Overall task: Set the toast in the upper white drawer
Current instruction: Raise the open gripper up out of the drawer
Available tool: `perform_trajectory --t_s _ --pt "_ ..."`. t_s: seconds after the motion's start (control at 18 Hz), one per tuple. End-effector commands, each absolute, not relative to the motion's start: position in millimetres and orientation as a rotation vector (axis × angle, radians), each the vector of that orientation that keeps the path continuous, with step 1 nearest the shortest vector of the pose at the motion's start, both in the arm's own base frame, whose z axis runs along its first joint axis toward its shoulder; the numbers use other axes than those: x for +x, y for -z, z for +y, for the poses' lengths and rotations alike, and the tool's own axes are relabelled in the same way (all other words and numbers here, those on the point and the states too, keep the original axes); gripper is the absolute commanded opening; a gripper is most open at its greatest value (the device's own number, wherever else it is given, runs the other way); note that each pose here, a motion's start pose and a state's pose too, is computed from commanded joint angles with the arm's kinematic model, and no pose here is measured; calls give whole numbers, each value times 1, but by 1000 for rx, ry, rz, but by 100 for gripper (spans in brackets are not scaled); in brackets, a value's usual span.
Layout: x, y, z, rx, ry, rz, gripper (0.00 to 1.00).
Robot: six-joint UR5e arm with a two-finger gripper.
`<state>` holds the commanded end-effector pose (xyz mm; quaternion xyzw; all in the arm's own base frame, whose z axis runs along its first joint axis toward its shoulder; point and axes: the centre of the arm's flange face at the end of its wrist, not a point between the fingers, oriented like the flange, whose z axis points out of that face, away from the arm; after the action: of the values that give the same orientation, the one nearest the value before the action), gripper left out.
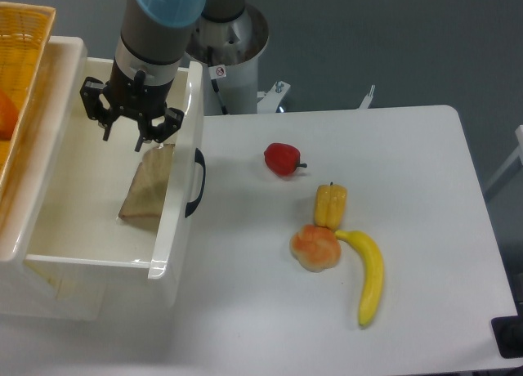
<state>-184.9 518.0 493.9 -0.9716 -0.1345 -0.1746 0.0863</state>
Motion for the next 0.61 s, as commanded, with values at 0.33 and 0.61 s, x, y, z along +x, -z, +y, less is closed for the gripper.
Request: perform_trajectory --t_s 0.33,0.61 --pt "-223 -511 501 -2865 339 -380 95" --pt "-242 -519 490 -2838 261 -418 100"
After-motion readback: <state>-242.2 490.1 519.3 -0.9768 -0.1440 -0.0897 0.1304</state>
